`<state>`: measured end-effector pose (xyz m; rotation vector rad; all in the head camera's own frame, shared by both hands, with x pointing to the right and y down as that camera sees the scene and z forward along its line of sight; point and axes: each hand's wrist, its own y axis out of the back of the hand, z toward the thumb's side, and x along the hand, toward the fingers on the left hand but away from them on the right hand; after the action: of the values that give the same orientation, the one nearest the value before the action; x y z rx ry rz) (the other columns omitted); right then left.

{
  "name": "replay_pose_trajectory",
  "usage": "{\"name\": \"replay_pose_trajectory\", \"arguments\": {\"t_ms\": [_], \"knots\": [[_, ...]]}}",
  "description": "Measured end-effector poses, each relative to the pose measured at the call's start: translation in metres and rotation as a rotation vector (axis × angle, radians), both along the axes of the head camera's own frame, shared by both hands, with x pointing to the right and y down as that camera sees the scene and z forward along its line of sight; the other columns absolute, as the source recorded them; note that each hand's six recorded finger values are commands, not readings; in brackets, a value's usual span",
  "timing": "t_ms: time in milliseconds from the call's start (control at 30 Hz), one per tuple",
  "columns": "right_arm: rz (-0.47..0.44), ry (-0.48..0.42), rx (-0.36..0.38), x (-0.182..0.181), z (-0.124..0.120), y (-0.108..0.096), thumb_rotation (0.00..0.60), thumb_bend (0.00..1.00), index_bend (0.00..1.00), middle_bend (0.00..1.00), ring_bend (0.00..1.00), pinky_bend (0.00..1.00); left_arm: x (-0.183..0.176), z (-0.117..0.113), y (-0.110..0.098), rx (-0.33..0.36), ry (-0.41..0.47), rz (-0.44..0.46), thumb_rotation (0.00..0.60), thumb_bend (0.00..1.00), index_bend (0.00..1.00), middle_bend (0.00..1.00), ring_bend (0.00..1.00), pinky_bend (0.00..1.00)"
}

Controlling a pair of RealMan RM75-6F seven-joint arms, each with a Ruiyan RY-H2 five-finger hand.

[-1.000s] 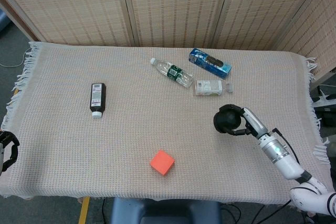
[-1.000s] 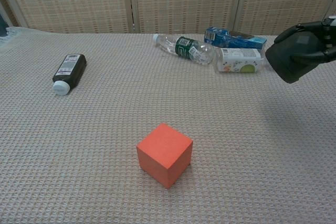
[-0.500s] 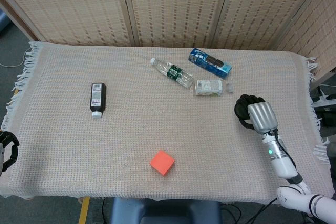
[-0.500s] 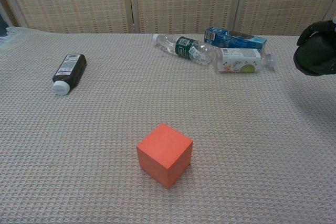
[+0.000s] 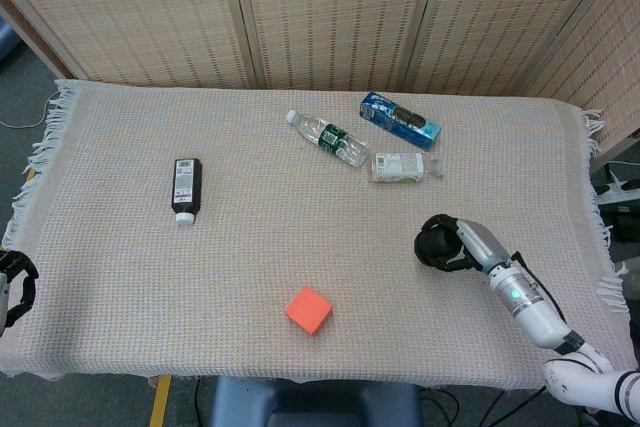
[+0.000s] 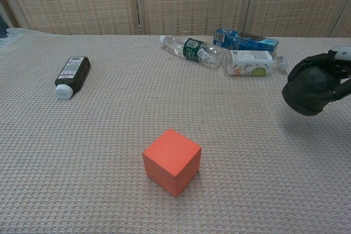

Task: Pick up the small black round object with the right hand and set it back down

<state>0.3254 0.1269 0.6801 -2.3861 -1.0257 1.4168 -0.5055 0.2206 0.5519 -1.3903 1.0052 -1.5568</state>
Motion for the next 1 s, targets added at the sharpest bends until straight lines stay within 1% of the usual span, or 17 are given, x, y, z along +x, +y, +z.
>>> {"name": "replay_pose_trajectory", "arguments": {"t_ms": [100, 267, 367, 433, 533, 633, 667, 700, 800, 833, 900, 1000], "knots": [[-0.013, 0.008, -0.040, 0.001, 0.003, 0.004, 0.600, 0.82, 0.57, 0.44, 0.50, 0.53, 0.000, 0.001, 0.000, -0.002, -0.001, 0.000, 0.600, 0.56, 0.59, 0.40, 0.30, 0.44], [-0.083, 0.087, -0.093, 0.004, 0.012, 0.011, 0.600, 0.82, 0.55, 0.44, 0.49, 0.52, 0.000, 0.001, 0.000, -0.005, -0.004, 0.000, 0.600, 0.56, 0.59, 0.40, 0.30, 0.44], [-0.110, 0.128, -0.087, 0.006, 0.015, 0.011, 0.600, 0.82, 0.54, 0.44, 0.48, 0.52, 0.000, 0.001, 0.000, -0.003, -0.002, -0.001, 0.600, 0.56, 0.59, 0.40, 0.30, 0.44], [-0.123, 0.156, -0.068, 0.007, 0.017, 0.010, 0.600, 0.81, 0.54, 0.44, 0.48, 0.52, -0.001, 0.000, 0.000, -0.003, -0.002, -0.003, 0.600, 0.56, 0.59, 0.40, 0.30, 0.44], [-0.138, 0.199, -0.036, 0.009, 0.020, 0.009, 0.600, 0.79, 0.53, 0.44, 0.45, 0.50, -0.001, 0.001, 0.000, -0.004, -0.001, -0.004, 0.600, 0.56, 0.59, 0.40, 0.30, 0.44], [-0.152, 0.242, -0.022, 0.012, 0.023, 0.010, 0.600, 0.73, 0.49, 0.37, 0.33, 0.40, -0.001, 0.001, 0.000, -0.005, -0.001, -0.003, 0.600, 0.56, 0.59, 0.40, 0.30, 0.44], [-0.155, 0.253, -0.024, 0.013, 0.024, 0.011, 0.600, 0.70, 0.46, 0.32, 0.27, 0.34, -0.001, 0.001, 0.000, -0.005, -0.001, -0.003, 0.600, 0.56, 0.59, 0.40, 0.30, 0.44], [-0.158, 0.264, -0.029, 0.015, 0.025, 0.012, 0.600, 0.67, 0.43, 0.29, 0.21, 0.29, -0.001, 0.001, 0.000, -0.004, -0.001, -0.002, 0.600, 0.56, 0.59, 0.40, 0.30, 0.44], [-0.172, 0.285, -0.055, 0.016, 0.027, 0.016, 0.600, 0.59, 0.36, 0.21, 0.10, 0.19, 0.000, 0.001, 0.000, -0.005, -0.003, -0.001, 0.600, 0.56, 0.59, 0.40, 0.30, 0.44], [-0.178, 0.290, -0.061, 0.016, 0.027, 0.017, 0.600, 0.58, 0.34, 0.19, 0.08, 0.18, 0.000, 0.001, 0.000, -0.006, -0.004, -0.001, 0.600, 0.56, 0.59, 0.40, 0.30, 0.44], [-0.183, 0.295, -0.064, 0.016, 0.027, 0.018, 0.600, 0.53, 0.28, 0.15, 0.02, 0.14, 0.000, 0.002, 0.000, -0.007, -0.005, -0.001, 0.600, 0.56, 0.59, 0.40, 0.30, 0.44], [-0.185, 0.298, -0.061, 0.017, 0.025, 0.018, 0.600, 0.46, 0.18, 0.10, 0.00, 0.09, 0.000, 0.001, 0.000, -0.007, -0.005, -0.002, 0.600, 0.56, 0.59, 0.40, 0.30, 0.44]]}}
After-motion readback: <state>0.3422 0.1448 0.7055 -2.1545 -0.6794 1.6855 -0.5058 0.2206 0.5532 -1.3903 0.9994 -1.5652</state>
